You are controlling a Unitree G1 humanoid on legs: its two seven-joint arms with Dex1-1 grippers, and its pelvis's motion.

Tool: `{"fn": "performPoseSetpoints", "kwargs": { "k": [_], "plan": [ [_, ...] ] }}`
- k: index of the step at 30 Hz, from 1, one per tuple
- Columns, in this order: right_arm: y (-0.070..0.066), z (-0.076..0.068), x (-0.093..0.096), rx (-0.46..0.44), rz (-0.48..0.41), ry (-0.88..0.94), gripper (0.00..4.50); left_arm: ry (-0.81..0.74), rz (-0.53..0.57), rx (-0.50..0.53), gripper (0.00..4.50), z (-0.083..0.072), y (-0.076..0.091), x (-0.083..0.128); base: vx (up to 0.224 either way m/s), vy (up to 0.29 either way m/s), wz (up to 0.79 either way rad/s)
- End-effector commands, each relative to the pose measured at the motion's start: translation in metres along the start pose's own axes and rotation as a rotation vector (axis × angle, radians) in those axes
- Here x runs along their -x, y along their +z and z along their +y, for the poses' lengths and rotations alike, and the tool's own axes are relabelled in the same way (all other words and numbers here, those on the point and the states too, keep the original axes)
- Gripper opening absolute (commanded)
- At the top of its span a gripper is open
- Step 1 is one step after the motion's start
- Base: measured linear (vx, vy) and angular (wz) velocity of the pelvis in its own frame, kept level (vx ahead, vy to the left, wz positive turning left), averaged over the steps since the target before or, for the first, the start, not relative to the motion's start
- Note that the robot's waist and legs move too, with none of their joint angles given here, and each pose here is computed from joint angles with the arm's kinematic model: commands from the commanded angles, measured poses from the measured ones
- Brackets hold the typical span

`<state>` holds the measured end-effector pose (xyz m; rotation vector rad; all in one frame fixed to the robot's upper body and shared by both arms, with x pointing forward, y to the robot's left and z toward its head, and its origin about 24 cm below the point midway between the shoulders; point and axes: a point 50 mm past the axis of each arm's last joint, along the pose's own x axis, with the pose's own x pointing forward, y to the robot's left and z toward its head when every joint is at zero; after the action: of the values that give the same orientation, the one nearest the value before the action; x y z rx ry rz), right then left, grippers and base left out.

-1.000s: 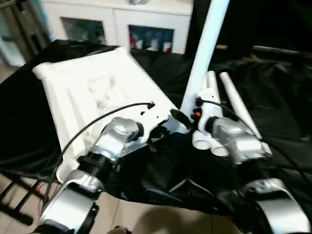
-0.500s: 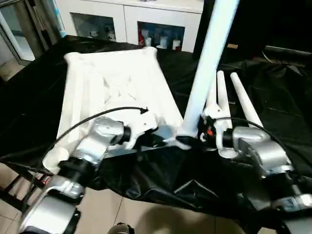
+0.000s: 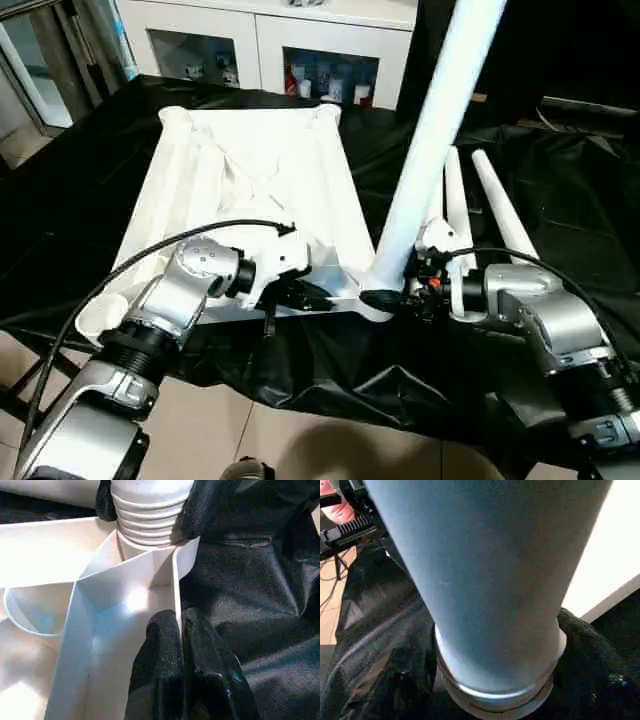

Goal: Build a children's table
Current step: Insert table leg to table base, then rotate leg to tighten

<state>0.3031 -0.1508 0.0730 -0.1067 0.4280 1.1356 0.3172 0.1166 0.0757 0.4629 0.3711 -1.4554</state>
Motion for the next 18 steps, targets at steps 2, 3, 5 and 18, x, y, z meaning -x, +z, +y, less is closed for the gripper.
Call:
{"fn": "performPoseSetpoints", "kwargs": {
  "k": [2,3,5,18],
  "plan": [
    [-0.010,0.007,-0.008,-0.041,0.016,0.015,2.85,-0.038,-0.085,-0.093,0.00,0.000,0.022,-0.005,0.000,0.000,0.00],
    [-0.011,0.007,-0.009,-0.048,0.014,0.011,2.85,-0.032,-0.086,-0.090,0.00,0.000,0.021,-0.006,0.000,0.000,0.00],
    [-0.014,0.007,-0.013,-0.072,0.004,-0.010,2.82,-0.008,-0.087,-0.078,0.00,0.001,0.021,-0.007,0.000,0.000,0.00],
    [-0.026,-0.008,-0.080,-0.314,-0.044,-0.483,2.81,0.415,-0.072,0.091,0.00,0.028,0.025,-0.046,0.000,0.000,0.00]
  ]
}}
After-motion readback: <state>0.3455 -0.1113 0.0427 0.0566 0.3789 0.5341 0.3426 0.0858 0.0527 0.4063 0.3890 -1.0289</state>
